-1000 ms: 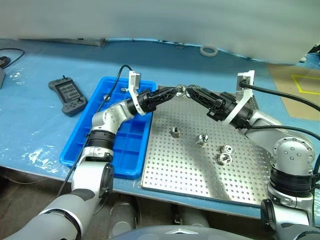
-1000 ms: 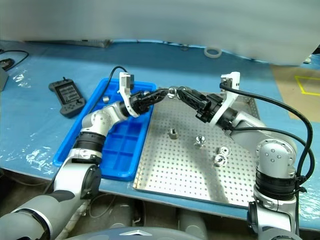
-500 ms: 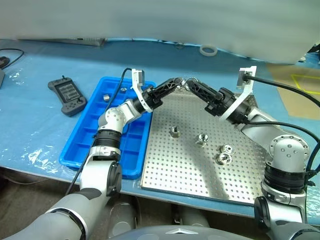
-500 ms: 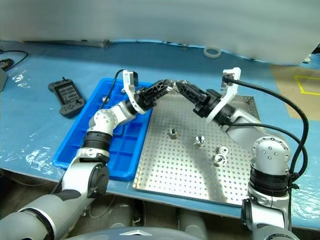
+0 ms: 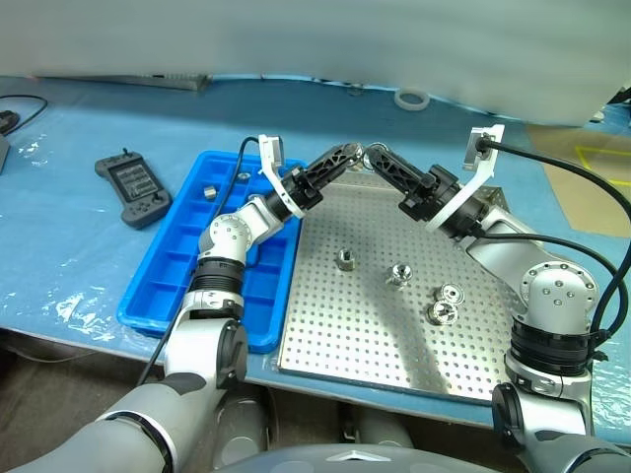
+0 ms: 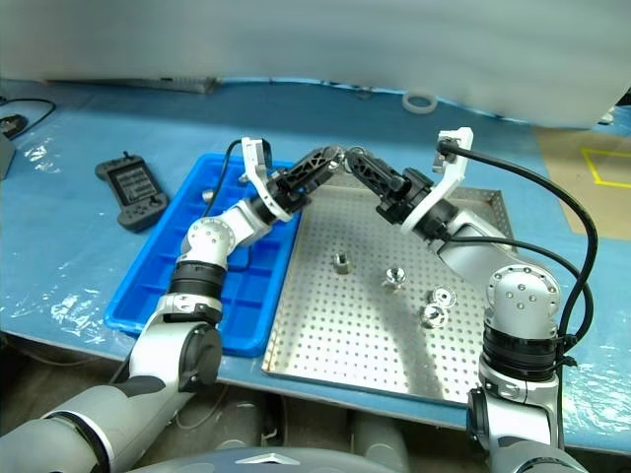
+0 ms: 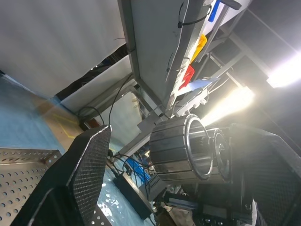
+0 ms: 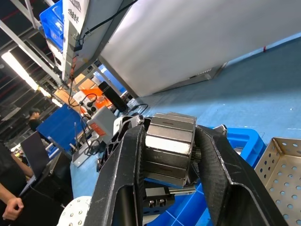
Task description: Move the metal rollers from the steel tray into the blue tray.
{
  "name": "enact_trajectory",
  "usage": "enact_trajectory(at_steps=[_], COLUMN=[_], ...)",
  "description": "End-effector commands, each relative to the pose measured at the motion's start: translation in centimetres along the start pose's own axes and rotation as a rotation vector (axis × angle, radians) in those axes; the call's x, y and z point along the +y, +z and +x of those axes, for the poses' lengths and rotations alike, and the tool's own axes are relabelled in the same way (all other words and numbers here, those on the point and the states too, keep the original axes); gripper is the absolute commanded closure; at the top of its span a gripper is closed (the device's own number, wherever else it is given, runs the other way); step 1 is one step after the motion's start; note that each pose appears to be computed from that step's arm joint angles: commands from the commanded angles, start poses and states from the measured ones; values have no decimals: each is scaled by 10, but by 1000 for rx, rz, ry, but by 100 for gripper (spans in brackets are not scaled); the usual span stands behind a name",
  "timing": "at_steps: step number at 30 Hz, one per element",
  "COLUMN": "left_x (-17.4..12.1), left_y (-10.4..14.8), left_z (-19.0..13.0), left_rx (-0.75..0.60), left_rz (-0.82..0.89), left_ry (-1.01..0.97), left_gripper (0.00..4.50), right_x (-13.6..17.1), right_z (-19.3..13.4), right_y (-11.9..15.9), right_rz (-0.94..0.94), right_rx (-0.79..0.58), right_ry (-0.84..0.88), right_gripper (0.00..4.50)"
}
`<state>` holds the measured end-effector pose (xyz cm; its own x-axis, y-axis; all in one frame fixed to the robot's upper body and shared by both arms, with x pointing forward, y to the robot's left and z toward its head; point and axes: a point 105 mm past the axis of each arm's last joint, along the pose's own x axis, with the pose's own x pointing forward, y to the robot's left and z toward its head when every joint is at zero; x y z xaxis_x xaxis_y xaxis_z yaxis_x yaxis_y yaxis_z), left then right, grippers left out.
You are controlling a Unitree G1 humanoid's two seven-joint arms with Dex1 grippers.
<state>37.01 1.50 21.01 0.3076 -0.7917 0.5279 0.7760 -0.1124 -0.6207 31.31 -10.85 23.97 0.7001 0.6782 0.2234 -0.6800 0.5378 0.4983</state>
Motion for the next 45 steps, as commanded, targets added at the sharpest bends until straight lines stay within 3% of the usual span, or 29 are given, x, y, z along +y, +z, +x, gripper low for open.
enact_trajectory(at_steps=[1, 6, 19, 28, 32, 35, 39, 45], left_x=[-11, -9, -13, -24, -22, -21, -11, 7], left_y=[8, 7, 13, 66, 71, 66, 71, 50], left_z=[9, 10, 10, -3, -12, -17, -22, -28], left_rx=[-13, -5, -13, -85, -56, -35, -130, -182], left_rz=[28, 41, 104, 307, 325, 265, 59, -97], left_ry=[-43, -26, -37, 10, 37, 31, 53, 88], left_gripper=[82, 241, 241, 241, 241, 241, 241, 241], right_x=[9, 8, 6, 0, -1, -1, 4, 7], right_z=[-1, -1, 0, -1, 1, 2, 2, 0], right_y=[14, 14, 14, 11, 10, 10, 18, 31], right_rz=[-24, -22, -9, 0, 6, 8, 17, 63], right_rx=[-54, -52, -57, -53, -57, -59, -93, -164], right_ry=[30, 25, 10, -13, -14, -12, 14, 32], right_gripper=[324, 324, 324, 324, 324, 324, 324, 324])
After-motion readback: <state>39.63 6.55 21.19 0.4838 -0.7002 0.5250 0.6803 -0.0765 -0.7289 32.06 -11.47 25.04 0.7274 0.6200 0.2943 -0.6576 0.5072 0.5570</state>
